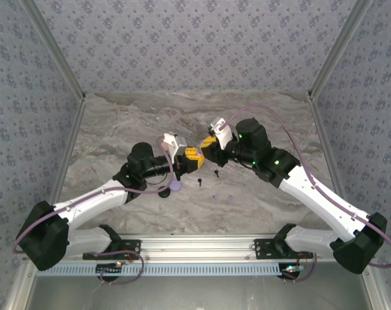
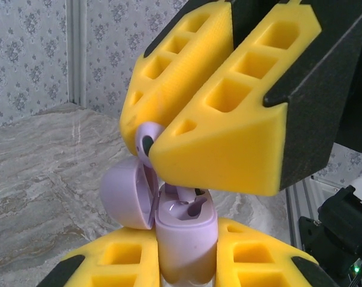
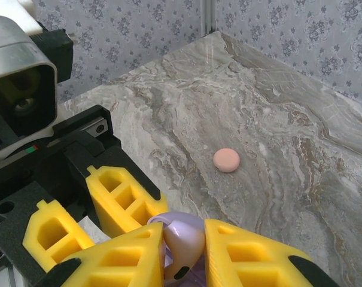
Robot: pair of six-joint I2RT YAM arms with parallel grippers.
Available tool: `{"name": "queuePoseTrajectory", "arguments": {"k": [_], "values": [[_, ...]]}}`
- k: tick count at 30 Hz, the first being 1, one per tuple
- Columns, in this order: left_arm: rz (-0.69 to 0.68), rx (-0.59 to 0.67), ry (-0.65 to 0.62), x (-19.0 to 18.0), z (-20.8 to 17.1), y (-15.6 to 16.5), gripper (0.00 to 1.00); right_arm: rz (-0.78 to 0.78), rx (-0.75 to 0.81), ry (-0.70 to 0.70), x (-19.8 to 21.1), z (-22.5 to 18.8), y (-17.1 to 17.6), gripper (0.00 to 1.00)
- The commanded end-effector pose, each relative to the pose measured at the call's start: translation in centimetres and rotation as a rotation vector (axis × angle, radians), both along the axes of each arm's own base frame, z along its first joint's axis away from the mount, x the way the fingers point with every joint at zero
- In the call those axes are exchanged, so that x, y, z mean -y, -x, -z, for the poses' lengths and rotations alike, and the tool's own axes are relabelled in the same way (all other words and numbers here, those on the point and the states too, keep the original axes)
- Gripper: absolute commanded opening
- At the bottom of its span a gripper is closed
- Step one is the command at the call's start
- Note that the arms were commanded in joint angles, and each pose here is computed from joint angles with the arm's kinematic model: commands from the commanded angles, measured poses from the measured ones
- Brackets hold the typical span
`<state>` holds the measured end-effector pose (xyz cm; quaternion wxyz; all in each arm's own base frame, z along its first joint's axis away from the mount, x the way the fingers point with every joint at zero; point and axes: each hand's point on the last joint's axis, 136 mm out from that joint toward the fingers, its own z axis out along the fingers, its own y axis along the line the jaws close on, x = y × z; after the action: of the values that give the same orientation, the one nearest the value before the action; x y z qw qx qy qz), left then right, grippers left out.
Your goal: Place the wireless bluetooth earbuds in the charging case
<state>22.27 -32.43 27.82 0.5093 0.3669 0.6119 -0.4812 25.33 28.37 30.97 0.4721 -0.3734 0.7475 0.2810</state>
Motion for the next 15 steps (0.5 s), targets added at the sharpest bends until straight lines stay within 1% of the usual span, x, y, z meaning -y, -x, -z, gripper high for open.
{"name": "queuePoseTrajectory", "arguments": {"k": [1,15], "values": [[0.012,0.091,0.106,0.07,-4.18,0.21,0.0,0.001,-0.002,0.003,0.01,0.31,0.29,0.24],[0.003,0.088,0.102,0.04,-3.95,0.04,0.0,-0.033,-0.023,0.02,-0.11,0.69,0.99,0.24]]}}
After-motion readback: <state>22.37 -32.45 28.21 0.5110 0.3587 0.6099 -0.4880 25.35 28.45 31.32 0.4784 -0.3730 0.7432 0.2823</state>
